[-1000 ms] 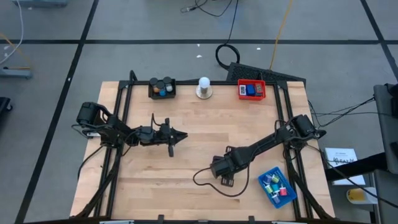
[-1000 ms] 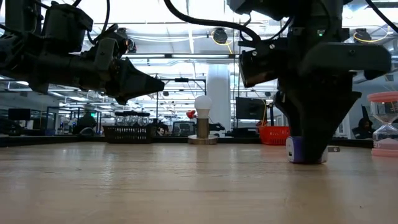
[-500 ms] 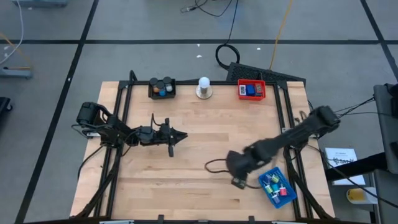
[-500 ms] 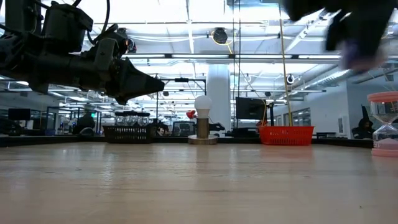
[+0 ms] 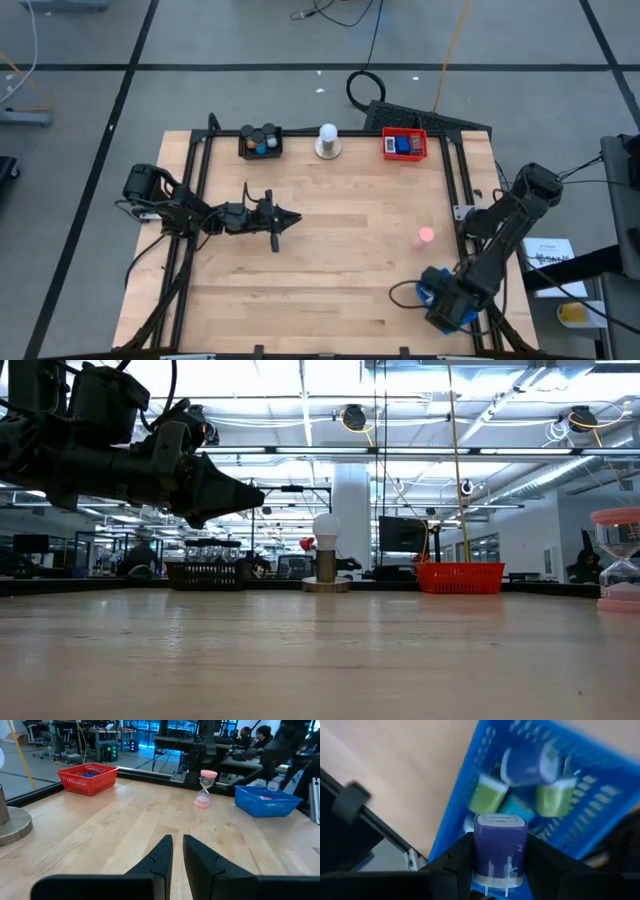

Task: Pick & Place Office items
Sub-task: Put the violet charger adapter into the blue bin, then put the pink hourglass into the black bin

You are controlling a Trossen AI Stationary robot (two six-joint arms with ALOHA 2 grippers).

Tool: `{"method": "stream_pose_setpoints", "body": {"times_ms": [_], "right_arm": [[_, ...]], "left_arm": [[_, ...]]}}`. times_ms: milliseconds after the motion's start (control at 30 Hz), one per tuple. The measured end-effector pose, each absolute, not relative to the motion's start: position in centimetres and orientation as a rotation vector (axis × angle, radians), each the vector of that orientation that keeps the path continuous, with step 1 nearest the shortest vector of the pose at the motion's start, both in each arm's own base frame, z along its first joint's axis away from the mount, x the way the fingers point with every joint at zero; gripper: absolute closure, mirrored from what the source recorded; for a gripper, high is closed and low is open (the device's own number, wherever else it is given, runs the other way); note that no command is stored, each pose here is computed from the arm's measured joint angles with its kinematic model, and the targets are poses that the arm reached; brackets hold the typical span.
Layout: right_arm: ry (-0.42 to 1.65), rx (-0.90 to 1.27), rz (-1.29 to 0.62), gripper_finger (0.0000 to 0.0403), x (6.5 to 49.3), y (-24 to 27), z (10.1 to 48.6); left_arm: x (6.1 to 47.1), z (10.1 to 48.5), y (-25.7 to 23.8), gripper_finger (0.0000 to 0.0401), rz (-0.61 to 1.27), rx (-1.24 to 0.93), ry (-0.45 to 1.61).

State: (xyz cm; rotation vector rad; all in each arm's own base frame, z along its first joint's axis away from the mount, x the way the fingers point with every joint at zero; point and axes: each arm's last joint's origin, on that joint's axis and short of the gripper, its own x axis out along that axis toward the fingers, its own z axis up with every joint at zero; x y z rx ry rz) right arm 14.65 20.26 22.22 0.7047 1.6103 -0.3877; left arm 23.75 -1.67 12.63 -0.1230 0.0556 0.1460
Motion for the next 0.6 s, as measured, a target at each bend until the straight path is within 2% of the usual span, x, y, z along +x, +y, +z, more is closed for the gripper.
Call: {"method": "stream_pose_setpoints", "body": {"times_ms": [233, 367, 600], "right_arm": [[1.647, 0.787, -0.314, 0.0273, 12.4, 21.0, 18.0], [1.654, 0.807, -0.304, 0.0268, 12.0, 21.0, 17.4], [1.672, 0.837, -0.316, 0.0202, 11.9, 20.8, 17.6]], "left_arm": [[23.8, 12.6, -1.7, 0.035, 0.146, -0.123, 0.056], [23.8, 12.6, -1.7, 0.035, 0.146, -0.123, 0.056], [23.8, 12.6, -1.7, 0.035, 0.146, -0.123, 0.056]]}}
